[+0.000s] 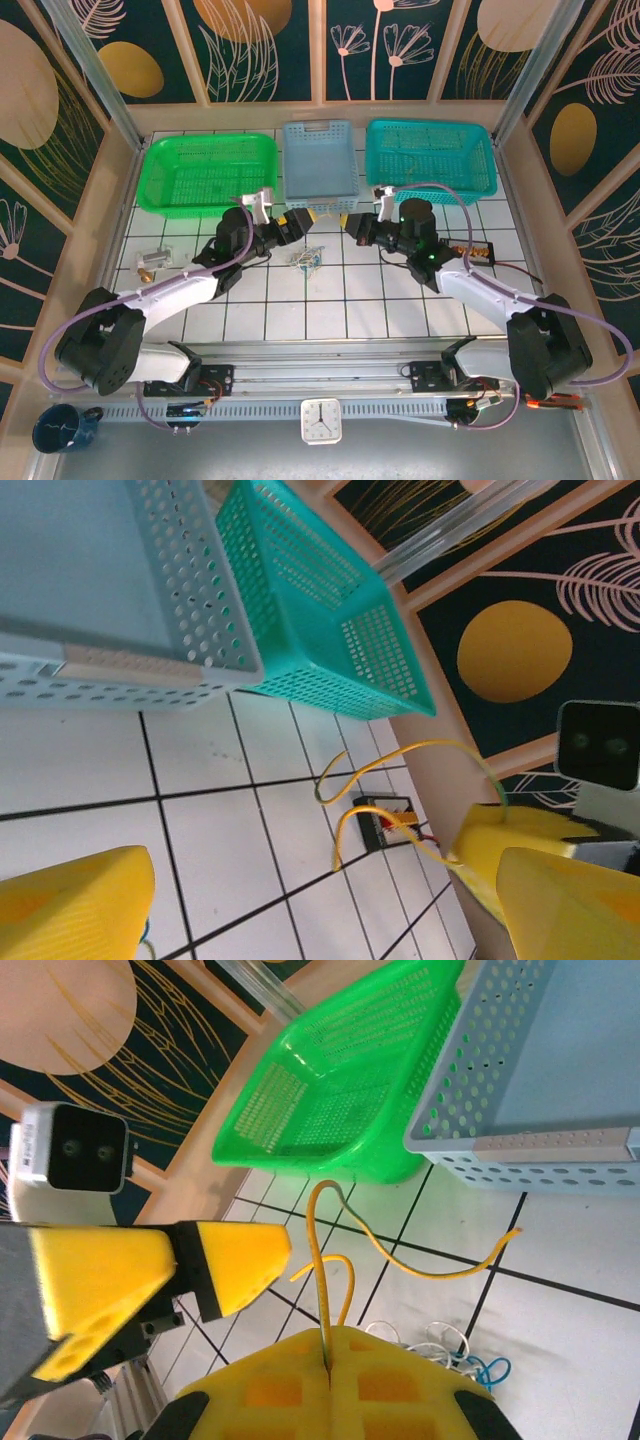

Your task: Untangle the cables

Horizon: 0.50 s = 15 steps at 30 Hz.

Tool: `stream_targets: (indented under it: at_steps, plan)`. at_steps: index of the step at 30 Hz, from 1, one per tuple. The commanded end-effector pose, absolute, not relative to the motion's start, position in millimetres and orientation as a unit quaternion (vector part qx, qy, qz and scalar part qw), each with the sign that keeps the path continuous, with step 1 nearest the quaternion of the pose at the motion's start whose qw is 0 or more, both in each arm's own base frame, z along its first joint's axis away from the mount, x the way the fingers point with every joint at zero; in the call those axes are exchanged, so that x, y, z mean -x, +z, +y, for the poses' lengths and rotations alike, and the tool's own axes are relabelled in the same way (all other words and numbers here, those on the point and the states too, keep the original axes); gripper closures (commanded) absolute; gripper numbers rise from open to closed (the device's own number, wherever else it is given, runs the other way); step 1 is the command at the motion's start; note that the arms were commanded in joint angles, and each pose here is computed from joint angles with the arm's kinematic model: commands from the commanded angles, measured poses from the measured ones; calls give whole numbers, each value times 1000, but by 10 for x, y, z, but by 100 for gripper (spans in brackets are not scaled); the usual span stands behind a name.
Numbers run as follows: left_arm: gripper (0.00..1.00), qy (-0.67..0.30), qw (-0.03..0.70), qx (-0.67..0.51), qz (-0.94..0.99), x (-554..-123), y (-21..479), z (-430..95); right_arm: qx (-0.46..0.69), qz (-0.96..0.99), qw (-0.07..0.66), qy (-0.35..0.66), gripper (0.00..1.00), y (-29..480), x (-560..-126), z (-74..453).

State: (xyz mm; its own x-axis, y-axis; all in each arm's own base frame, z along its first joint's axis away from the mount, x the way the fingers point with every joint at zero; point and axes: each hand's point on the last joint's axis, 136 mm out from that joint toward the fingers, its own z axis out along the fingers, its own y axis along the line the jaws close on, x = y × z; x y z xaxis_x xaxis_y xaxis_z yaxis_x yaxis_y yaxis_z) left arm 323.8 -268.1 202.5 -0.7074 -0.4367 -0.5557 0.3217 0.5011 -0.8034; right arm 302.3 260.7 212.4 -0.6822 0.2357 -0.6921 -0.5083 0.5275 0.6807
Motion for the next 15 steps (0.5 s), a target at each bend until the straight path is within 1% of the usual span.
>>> stream_targets:
  at_steps: [1,3,6,11,15]
  plan:
    - [11,-513,380,30,769,-3269,2108,-2753,79,768,419,478,100,2299,-3122,2469]
    - [9,-508,377,29,774,-3273,2045,-2754,62,771,434,462,100,2345,-3267,2323]
    - [7,-500,377,27,779,-3287,1979,-2753,19,776,467,423,100,2433,-3593,1974]
    - [4,-482,380,26,789,-3314,1884,-2725,-73,777,514,356,100,2537,-4230,1227]
    - [2,-472,381,27,794,-3322,1830,-2707,-140,774,530,318,100,2537,-4662,698]
